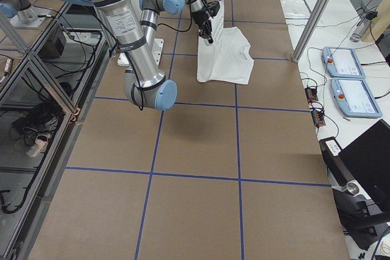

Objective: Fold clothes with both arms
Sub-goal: 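Lift the hem with both grippers and fold it over toward the collar, then release the hem at the collar and raise both grippers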

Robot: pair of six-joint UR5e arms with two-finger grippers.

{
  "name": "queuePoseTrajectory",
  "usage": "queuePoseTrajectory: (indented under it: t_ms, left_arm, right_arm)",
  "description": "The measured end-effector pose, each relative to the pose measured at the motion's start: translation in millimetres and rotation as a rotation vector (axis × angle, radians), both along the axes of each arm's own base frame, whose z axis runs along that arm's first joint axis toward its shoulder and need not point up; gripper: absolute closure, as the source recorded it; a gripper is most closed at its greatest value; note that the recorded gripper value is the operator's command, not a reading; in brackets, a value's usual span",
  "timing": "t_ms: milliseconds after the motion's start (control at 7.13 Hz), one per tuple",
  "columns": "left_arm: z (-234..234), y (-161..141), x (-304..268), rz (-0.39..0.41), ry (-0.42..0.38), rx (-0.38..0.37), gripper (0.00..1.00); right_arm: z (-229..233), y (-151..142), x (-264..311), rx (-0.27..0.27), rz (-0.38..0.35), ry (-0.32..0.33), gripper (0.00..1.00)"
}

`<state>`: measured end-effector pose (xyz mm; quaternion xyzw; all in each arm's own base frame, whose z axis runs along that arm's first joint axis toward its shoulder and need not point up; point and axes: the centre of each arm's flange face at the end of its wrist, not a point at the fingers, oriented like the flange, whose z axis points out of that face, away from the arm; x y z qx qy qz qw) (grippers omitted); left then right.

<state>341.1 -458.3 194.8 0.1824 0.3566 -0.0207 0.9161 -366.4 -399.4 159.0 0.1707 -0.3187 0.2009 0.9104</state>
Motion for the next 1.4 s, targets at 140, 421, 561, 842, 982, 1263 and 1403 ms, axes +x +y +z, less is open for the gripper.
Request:
queuePoseTrajectory:
  t_ms: [140,421,561,842,982,1263,1403]
  left_arm:
    - [20,-25,24,-0.017,-0.011,0.007,1.00]
    - [65,-71,70,-0.039,-0.013,0.024,1.00]
    - [80,-89,89,-0.048,-0.016,0.033,1.00]
    - [98,-112,113,-0.057,-0.022,0.048,1.00]
    - [104,-116,117,-0.059,-0.024,0.051,1.00]
    - [110,-117,118,-0.057,-0.028,0.053,0.00]
    - [108,-116,114,-0.045,-0.028,0.070,0.00]
  right_arm:
    - [17,-38,-19,0.011,0.015,0.008,1.00]
    - [54,-94,-57,0.017,0.030,0.026,1.00]
    - [70,-112,-71,0.016,0.028,0.044,1.00]
    - [89,-137,-84,0.011,0.010,0.097,1.00]
    - [98,-143,-88,0.004,0.002,0.120,1.00]
    - [107,-148,-94,-0.004,-0.012,0.143,0.00]
    - [106,-148,-92,-0.004,-0.019,0.138,0.00]
